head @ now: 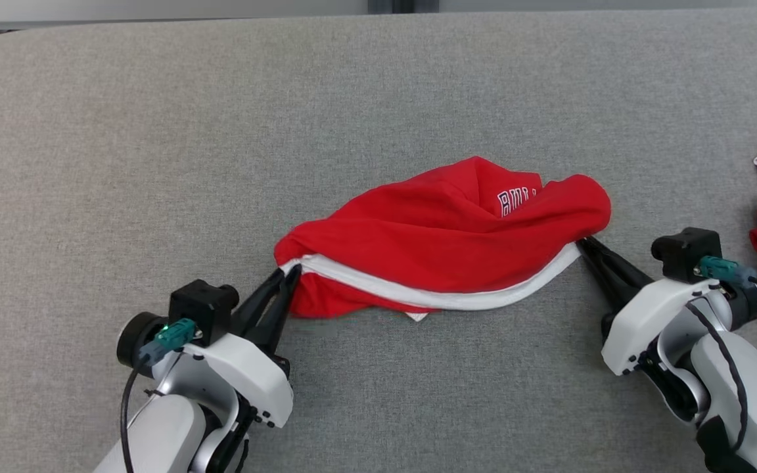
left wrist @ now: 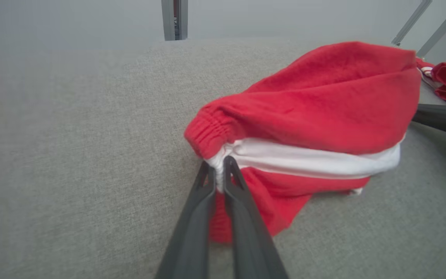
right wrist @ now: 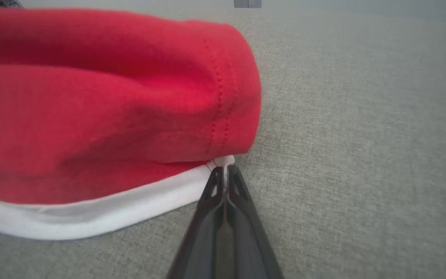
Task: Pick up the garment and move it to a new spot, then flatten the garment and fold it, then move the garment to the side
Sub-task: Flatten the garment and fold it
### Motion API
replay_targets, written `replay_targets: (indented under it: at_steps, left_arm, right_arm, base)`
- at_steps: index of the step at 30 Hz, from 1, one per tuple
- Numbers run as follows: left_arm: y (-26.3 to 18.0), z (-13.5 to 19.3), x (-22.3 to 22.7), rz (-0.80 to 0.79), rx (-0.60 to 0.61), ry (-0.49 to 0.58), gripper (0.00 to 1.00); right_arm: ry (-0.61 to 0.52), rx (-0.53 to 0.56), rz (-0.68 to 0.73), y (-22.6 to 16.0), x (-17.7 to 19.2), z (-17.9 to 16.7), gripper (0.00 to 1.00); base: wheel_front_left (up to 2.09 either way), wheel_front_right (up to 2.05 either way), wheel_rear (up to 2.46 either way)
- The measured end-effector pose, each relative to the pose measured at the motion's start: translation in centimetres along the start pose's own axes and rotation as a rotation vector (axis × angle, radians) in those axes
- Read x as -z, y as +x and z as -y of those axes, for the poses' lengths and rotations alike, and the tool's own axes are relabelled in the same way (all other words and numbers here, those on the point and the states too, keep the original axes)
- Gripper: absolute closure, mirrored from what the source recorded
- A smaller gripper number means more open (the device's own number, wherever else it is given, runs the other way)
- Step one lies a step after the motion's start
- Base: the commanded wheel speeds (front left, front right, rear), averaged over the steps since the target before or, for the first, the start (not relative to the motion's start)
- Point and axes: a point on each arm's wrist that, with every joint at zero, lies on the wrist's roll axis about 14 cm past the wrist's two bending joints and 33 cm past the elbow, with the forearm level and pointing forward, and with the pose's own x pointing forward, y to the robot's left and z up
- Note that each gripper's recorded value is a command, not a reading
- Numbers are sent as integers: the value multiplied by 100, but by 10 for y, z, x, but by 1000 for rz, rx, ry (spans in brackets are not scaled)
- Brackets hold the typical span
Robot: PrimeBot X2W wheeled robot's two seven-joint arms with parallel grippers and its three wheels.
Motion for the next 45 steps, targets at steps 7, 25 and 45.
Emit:
replay_targets:
  at_steps: [7, 25, 45]
  left_arm:
    - [-13, 0, -41, 134, -10, 12, 100]
    - [-87, 60, -182, 568, 113, 132, 100]
    - [-116, 77, -273, 890, 122, 200, 100]
  right_arm:
    - [100, 2, 152, -32, -26, -3, 100]
    - [14, 80, 1039, -207, -232, -23, 100]
    - [-146, 68, 1177, -225, -289, -45, 100]
  base:
    - [0, 0, 0]
    - [0, 0, 0]
    - [0, 0, 0]
